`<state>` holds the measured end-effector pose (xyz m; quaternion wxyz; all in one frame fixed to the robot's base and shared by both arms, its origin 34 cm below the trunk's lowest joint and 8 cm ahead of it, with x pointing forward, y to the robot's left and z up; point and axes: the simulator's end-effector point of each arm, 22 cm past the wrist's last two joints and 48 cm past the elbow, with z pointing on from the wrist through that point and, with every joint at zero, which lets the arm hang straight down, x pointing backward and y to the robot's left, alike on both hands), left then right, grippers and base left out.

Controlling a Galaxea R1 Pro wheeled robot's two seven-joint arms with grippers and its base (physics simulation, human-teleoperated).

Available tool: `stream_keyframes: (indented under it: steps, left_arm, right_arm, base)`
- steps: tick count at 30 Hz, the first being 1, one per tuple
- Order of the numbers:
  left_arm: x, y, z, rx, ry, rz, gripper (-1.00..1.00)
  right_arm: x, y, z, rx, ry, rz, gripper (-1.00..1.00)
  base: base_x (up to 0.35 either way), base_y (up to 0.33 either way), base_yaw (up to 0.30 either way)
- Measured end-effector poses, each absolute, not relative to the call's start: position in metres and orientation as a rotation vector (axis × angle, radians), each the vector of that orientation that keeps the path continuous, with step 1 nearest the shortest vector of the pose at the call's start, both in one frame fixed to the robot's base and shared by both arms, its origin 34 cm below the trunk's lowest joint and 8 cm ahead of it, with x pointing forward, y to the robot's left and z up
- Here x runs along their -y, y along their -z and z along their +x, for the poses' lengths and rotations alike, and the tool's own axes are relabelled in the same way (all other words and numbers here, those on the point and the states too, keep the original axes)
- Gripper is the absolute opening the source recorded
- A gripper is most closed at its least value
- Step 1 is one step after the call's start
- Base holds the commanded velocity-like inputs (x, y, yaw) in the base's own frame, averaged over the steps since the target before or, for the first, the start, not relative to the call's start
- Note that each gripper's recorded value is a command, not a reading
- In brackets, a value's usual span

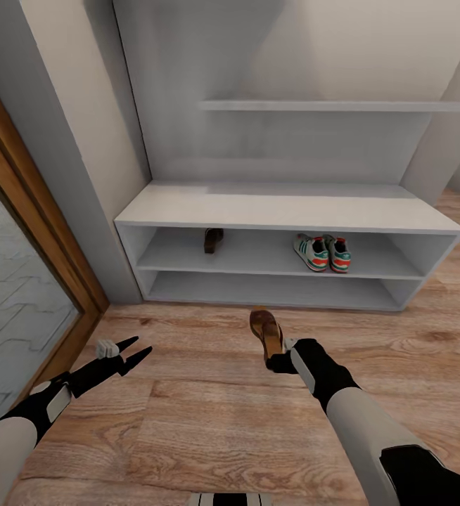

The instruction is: Pick up the two gym shoes and the two sandals from the corridor floor and place them onto the hallstand (shoe rack) in the corridor, making sure they are on the rack and not on the floor. Arrange them so the two gym shoes are next to each other and the two sandals are next to each other.

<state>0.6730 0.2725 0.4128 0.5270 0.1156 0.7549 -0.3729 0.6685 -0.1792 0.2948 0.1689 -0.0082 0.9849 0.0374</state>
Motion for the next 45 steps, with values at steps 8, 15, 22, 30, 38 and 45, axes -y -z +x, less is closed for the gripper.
stream_keyframes:
  steps: [8, 15, 22, 30, 38, 45]
  left_arm:
    - [-0.27, -0.409, 0.671, -1.813, 0.897, 0.286, 1.0]
    - [-0.232, -0.417, 0.647, -1.758, 1.061, 0.401, 1.0]
    - [-0.167, -0.419, 0.604, -1.714, 1.286, 0.593, 1.0]
    - [-0.161, -0.419, 0.601, -1.71, 1.302, 0.603, 1.0]
    - [-0.16, -0.419, 0.601, -1.708, 1.304, 0.604, 1.0]
    - [-0.159, -0.419, 0.601, -1.708, 1.305, 0.604, 1.0]
  right_arm:
    - [0.18, -0.292, 0.667, -2.805, -0.106, -0.022, -1.0]
    - [0.181, -0.289, 0.666, -2.81, -0.105, -0.02, -1.0]
    - [0.185, -0.288, 0.666, -2.811, -0.098, -0.009, -1.0]
    - [0.228, -0.292, 0.67, -2.8, 0.166, 0.036, -1.0]
    - [0.256, -0.299, 0.671, -2.776, 0.344, 0.08, -1.0]
    - [0.256, -0.3, 0.673, -2.764, 0.347, 0.091, -1.0]
  base:
    - [0.0, 0.0, 0.242]
    - [0.0, 0.0, 0.202]
    - [0.0, 0.0, 0.018]
    - [0.0, 0.0, 0.001]
    - [0.0, 0.0, 0.0]
    - [0.0, 0.0, 0.0]
